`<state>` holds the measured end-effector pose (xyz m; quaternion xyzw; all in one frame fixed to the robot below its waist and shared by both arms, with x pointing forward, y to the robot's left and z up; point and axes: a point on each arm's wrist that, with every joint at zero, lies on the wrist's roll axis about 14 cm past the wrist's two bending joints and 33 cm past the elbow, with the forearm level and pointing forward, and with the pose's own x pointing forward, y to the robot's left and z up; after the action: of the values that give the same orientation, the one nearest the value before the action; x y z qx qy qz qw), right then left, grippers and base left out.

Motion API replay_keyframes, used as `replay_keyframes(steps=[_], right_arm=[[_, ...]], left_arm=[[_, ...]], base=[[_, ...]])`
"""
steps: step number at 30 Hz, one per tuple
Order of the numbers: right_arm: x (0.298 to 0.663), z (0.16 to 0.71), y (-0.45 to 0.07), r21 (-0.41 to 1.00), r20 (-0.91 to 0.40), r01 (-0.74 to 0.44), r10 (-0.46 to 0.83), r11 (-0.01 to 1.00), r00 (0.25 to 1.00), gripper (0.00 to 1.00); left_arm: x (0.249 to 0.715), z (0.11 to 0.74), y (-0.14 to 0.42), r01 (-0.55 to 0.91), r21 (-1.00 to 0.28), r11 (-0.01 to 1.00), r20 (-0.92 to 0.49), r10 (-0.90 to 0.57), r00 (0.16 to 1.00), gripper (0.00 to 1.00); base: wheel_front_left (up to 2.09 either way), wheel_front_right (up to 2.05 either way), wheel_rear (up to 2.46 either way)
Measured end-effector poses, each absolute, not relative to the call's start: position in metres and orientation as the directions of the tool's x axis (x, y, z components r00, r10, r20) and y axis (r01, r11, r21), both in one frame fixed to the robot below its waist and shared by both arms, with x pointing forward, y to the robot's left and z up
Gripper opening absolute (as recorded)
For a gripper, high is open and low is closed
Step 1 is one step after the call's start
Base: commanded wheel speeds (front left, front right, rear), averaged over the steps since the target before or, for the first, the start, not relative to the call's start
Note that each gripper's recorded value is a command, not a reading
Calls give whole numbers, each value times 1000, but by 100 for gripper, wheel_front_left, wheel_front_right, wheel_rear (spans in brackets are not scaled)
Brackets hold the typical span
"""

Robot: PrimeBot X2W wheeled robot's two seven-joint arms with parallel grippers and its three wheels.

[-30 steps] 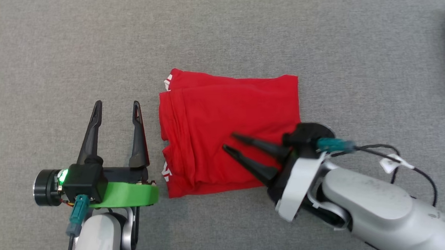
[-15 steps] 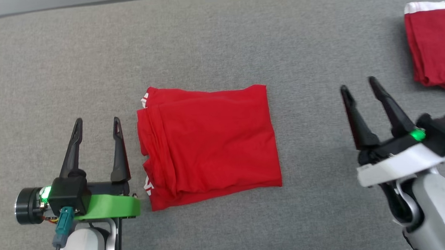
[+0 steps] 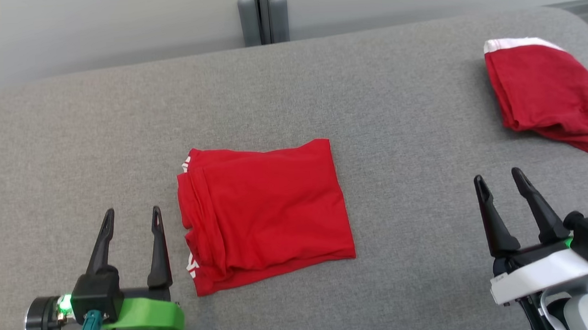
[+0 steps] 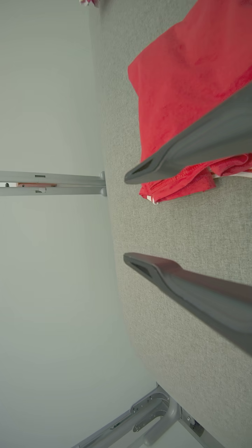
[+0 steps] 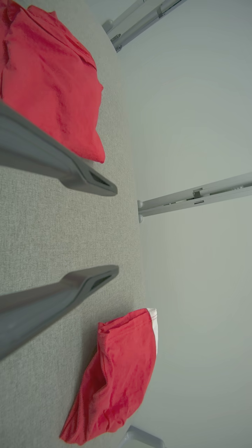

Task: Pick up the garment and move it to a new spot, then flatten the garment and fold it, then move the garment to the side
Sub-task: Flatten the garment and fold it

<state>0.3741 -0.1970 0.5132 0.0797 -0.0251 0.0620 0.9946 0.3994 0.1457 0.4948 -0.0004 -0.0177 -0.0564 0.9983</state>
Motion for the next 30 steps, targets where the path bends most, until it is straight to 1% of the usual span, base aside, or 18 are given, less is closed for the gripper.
replay_keyframes(steps=[7,12,30], right_arm=[[351,522,-202,142,64,-108,99,984,993,100],[341,526,-202,137,66,-106,98,985,993,100],[337,529,-203,128,61,-100,93,987,994,100]], left_arm=[[376,493,151,102,-10,995,19,-102,995,100],[365,495,152,99,-15,995,20,-99,995,100],[363,494,155,89,-15,996,23,-89,996,100]], base=[[0,0,0],[0,0,0],[0,0,0]])
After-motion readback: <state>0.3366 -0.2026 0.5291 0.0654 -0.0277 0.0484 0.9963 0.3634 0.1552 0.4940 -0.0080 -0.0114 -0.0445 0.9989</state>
